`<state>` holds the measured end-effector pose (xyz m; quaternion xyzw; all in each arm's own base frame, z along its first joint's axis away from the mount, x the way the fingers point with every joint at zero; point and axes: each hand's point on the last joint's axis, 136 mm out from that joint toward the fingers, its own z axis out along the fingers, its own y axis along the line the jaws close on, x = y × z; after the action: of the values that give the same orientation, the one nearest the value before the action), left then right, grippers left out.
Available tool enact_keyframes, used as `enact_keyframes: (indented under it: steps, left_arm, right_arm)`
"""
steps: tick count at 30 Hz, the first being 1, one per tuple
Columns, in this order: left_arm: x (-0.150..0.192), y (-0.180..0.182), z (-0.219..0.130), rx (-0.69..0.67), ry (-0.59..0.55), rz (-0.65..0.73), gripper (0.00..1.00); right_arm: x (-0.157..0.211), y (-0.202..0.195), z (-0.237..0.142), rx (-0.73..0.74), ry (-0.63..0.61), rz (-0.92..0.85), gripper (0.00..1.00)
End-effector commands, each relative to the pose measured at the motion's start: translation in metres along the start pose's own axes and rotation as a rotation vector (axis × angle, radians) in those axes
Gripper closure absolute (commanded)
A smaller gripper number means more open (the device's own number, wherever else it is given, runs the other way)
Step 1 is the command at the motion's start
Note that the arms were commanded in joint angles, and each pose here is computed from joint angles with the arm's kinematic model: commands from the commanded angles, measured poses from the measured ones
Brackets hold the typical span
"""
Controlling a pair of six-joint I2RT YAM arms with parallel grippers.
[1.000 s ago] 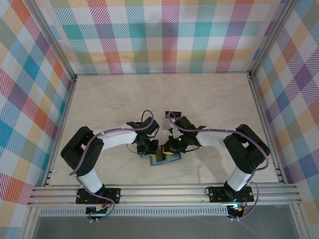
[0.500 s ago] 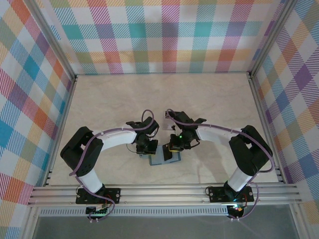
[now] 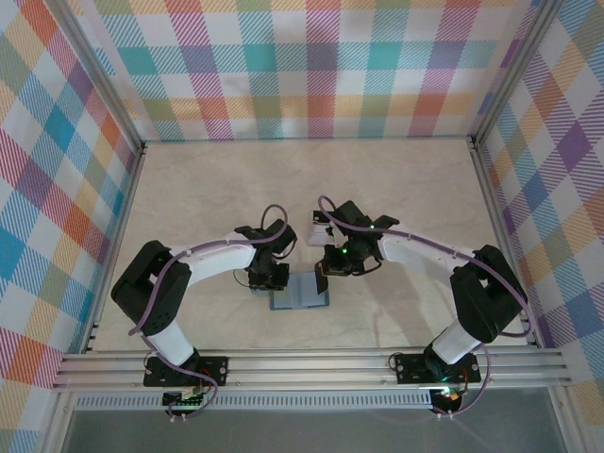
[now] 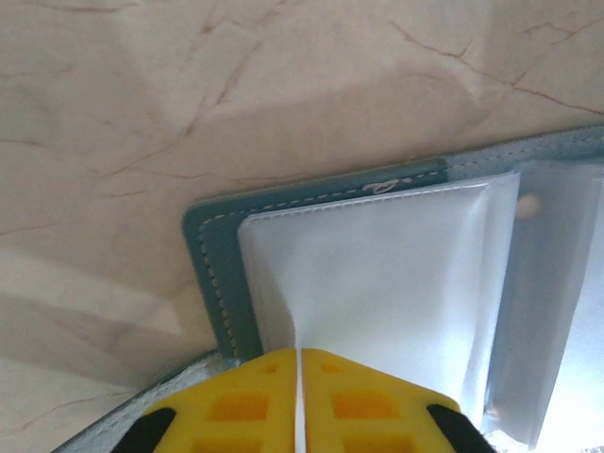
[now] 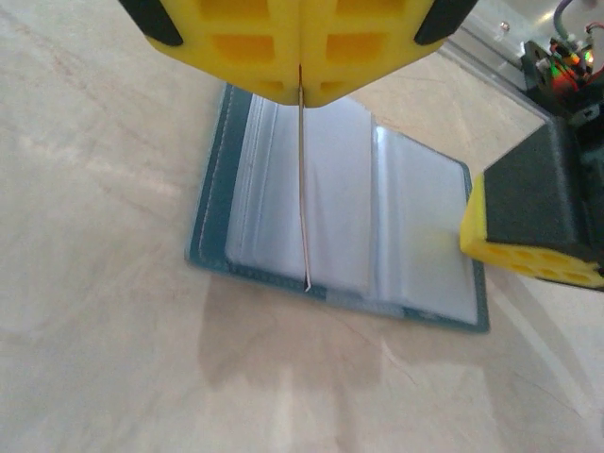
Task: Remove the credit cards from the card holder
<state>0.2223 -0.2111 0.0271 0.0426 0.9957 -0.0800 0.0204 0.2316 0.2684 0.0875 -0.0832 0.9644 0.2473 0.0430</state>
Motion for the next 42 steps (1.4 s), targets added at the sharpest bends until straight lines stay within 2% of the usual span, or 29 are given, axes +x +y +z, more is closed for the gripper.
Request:
enact_keyframes:
  steps: [1, 5, 10, 15, 19, 30, 37, 42]
  left_arm:
    - [-0.004, 0.006, -0.019, -0.008, -0.057, 0.006, 0.87]
    - [-0.008, 0.008, -0.032, -0.003, -0.104, 0.005, 0.84]
    - [-0.011, 0.014, -0.045, 0.005, -0.161, 0.001, 0.83]
    - [-0.012, 0.02, -0.071, 0.035, -0.283, 0.014, 0.77]
    - [-0.009, 0.033, -0.082, 0.034, -0.337, -0.007, 0.69]
    - [0.01, 0.048, -0.082, 0.052, -0.324, -0.056, 0.68]
    - [0.01, 0.052, -0.087, 0.058, -0.352, -0.073, 0.68]
    - [0.012, 0.053, -0.083, 0.057, -0.332, -0.082, 0.68]
  right_arm:
    - [-0.016, -0.003, -0.019, 0.08, -0.047, -0.161, 1.0]
    - [-0.038, -0.005, -0.032, 0.165, -0.075, -0.358, 1.0]
    - [-0.057, 0.0, -0.036, 0.224, -0.038, -0.746, 1.0]
    - [-0.078, -0.001, -0.037, 0.3, 0.051, -1.074, 1.0]
    - [-0.093, -0.005, -0.039, 0.35, 0.131, -1.235, 1.0]
    - [-0.143, -0.01, -0.054, 0.421, 0.17, -1.372, 1.0]
    - [-0.151, -0.024, -0.04, 0.402, 0.256, -1.377, 1.0]
    - [-0.159, -0.027, -0.027, 0.388, 0.259, -1.384, 1.0]
